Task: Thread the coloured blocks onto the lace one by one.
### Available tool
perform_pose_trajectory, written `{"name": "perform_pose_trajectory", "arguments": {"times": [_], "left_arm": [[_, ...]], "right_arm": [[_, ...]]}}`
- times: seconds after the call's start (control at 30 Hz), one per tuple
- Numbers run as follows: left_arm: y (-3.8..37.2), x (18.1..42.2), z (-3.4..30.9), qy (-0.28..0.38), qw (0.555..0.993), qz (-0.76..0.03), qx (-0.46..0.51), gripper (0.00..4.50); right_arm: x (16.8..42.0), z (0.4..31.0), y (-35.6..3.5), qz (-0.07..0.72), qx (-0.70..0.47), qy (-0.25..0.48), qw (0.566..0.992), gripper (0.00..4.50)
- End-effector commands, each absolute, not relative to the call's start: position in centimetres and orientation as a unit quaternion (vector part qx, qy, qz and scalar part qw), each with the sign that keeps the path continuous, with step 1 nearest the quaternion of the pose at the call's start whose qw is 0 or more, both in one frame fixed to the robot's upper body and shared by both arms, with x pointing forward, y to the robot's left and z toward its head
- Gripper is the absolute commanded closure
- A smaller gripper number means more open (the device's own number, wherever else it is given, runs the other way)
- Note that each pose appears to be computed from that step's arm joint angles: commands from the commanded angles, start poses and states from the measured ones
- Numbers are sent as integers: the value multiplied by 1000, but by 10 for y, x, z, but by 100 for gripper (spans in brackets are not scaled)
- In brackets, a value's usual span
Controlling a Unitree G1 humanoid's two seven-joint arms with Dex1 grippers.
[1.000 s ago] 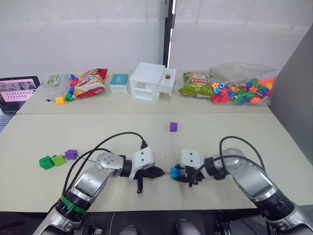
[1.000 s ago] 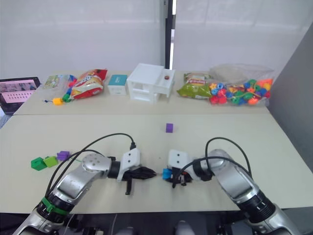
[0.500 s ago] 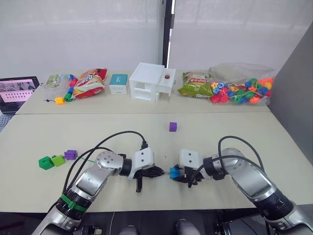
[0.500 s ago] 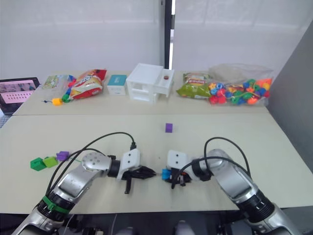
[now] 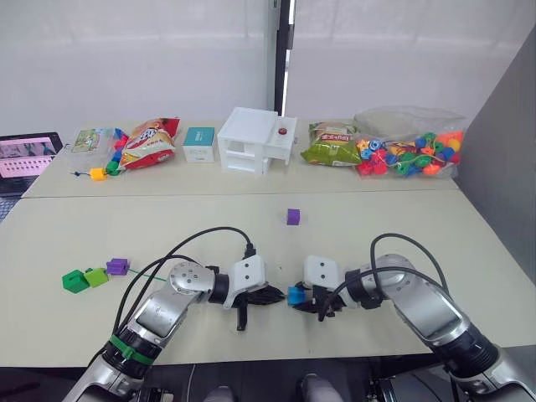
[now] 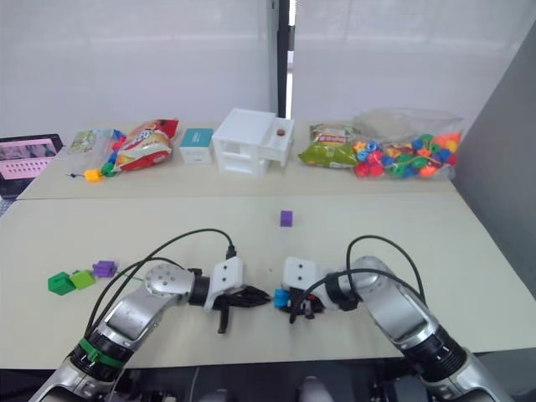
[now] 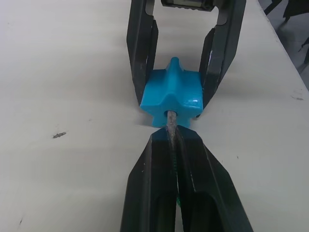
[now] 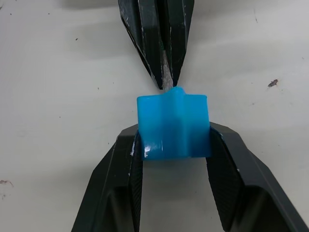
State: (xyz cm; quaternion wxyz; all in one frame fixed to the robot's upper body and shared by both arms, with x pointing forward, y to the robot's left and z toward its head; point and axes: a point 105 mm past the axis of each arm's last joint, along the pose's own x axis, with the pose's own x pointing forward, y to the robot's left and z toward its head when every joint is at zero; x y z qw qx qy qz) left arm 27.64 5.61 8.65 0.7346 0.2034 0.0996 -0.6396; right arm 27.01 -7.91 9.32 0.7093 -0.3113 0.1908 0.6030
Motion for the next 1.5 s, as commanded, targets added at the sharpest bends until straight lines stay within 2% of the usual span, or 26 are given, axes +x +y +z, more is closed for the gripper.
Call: {"name": "perform_pose_trajectory", "arguments": {"times": [0.03,0.3,0.57,0.6,0.63,0.83,1.1,1.2,1.4,1.43,1.5], "left_arm": [[45,273,100,76,732,-648,195,450],[44,269,107,95,729,-658,163,450],[70,274,113,103,729,-647,199,177],[76,275,113,106,731,-643,202,152],[80,277,113,109,734,-639,204,152],[103,283,93,130,745,-611,231,152],[98,274,83,133,736,-627,219,152],[97,272,76,135,733,-629,222,236],[94,270,73,128,730,-634,220,434],[93,270,73,127,730,-634,220,450],[91,271,75,122,732,-633,219,450]], "right_arm": [[258,85,-65,630,-304,195,688,316],[259,84,-61,627,-307,194,689,316],[258,83,-65,624,-309,198,690,316],[258,83,-65,624,-309,199,690,316],[259,83,-66,623,-310,199,690,316],[261,84,-66,619,-311,196,694,316],[262,85,-68,616,-312,197,696,316],[263,85,-69,613,-313,197,699,316],[263,85,-70,611,-313,198,700,316],[263,85,-70,610,-312,198,700,316],[264,85,-70,610,-312,199,701,316]]}}
